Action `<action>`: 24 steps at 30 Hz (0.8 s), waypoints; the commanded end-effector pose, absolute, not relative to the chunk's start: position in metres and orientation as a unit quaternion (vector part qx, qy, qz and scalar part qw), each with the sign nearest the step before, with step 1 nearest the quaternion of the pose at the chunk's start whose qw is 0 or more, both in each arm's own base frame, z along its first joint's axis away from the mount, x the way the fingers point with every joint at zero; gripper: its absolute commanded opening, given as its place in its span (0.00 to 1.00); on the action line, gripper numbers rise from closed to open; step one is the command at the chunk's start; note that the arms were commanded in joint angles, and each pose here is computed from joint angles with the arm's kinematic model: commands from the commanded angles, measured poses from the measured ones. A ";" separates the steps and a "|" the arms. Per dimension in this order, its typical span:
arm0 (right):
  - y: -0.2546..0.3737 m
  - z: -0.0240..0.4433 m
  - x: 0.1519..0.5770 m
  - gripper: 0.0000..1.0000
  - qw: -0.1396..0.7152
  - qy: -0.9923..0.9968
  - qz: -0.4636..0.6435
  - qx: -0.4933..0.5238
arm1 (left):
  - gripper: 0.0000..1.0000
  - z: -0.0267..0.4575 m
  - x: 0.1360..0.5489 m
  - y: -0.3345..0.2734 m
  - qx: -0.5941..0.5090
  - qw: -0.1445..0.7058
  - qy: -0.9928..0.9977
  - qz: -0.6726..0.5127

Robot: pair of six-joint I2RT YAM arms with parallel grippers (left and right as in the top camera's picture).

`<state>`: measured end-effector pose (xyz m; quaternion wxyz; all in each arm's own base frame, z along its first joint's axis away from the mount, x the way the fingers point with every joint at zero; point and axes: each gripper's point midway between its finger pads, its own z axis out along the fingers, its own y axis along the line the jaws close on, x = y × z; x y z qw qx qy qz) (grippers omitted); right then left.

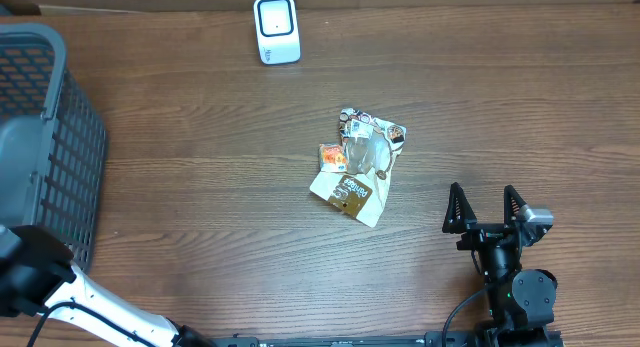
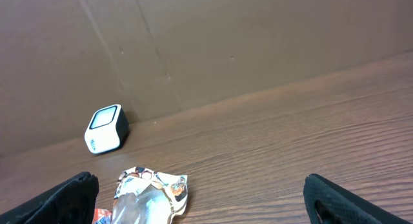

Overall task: Scan the item barcode
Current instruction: 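Carry the wipes pack out and release it left of the pouch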

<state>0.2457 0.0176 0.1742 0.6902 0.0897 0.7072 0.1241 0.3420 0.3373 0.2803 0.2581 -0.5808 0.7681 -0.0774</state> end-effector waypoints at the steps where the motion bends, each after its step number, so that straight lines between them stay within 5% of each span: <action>1: 0.016 0.172 0.246 1.00 0.691 0.706 0.121 0.093 | 0.14 0.346 0.358 0.295 -0.507 0.336 0.780 -0.144; 14: 0.016 0.172 0.246 1.00 0.691 0.706 0.121 0.093 | 0.20 0.445 0.385 0.094 -0.235 0.419 0.851 -0.212; 24: 0.016 0.172 0.246 1.00 0.691 0.706 0.121 0.093 | 0.25 0.347 0.412 -0.063 -0.076 0.259 0.955 -0.127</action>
